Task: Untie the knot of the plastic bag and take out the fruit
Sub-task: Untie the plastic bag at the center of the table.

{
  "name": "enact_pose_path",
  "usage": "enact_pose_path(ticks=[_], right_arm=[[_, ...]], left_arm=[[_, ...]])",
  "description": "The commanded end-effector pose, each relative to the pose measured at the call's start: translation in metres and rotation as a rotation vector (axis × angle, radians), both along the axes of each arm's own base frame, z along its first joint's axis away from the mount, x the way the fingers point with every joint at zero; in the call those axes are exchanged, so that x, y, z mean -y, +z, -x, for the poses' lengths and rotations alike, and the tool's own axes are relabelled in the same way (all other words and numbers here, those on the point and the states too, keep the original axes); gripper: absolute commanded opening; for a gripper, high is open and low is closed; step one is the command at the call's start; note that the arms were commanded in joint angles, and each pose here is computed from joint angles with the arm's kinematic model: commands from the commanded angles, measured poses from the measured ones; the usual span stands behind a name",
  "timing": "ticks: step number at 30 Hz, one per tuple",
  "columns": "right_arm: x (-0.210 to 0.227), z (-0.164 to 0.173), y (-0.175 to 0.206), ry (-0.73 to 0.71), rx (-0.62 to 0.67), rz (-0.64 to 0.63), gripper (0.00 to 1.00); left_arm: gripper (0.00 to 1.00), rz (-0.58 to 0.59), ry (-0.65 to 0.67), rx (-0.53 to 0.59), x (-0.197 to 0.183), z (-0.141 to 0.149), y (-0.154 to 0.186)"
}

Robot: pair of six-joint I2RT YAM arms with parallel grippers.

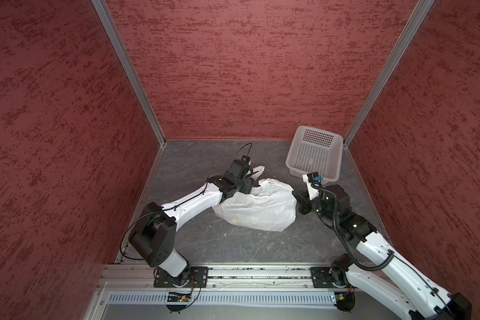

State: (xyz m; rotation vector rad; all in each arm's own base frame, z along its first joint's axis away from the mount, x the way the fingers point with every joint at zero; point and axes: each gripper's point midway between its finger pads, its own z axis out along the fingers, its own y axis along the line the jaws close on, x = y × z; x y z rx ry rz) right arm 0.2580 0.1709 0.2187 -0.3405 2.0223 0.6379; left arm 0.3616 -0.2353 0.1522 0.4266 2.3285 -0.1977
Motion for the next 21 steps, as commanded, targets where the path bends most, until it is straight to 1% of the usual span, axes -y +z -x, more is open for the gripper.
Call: enact_pose_path(ticks=[1,4,7,8,9,10,12,15,17,18,21], right_arm=[[0.0,0.002,-0.009,-0.008,-0.033,-0.008,0.0],[-0.009,0.005,-0.012,0.036,-0.055,-0.028,0.0],[-0.018,0.009,-0.008,0.088,-0.069,-0.047,0.01],[-0.02,0.01,-0.006,0.103,-0.068,-0.048,0.07],[-0.022,0.011,-0.002,0.119,-0.066,-0.044,0.15],[-0.023,0.012,0.003,0.13,-0.062,-0.042,0.26],[-0.025,0.013,0.018,0.149,-0.043,-0.033,0.54],[-0.026,0.01,0.045,0.166,0.001,-0.012,0.81],[-0.029,0.007,0.063,0.181,0.031,-0.002,0.93],[-0.032,0.005,0.07,0.197,0.04,0.001,0.98],[-0.04,-0.004,0.089,0.227,0.064,0.014,0.98]], left_arm=[[0.44,0.022,0.013,0.047,-0.01,0.004,0.01],[0.25,0.119,-0.001,0.115,-0.01,0.015,0.031],[0.1,0.213,-0.039,0.2,-0.009,0.034,0.051],[0.07,0.246,-0.054,0.234,-0.009,0.041,0.059],[0.04,0.274,-0.078,0.271,-0.008,0.051,0.064],[0.01,0.296,-0.095,0.299,-0.009,0.06,0.068],[0.0,0.344,-0.15,0.376,-0.008,0.081,0.077],[0.0,0.39,-0.187,0.451,-0.014,0.105,0.082],[0.0,0.406,-0.203,0.479,-0.019,0.117,0.084],[0.0,0.413,-0.21,0.495,-0.022,0.123,0.085],[0.0,0.438,-0.228,0.527,-0.028,0.139,0.086]])
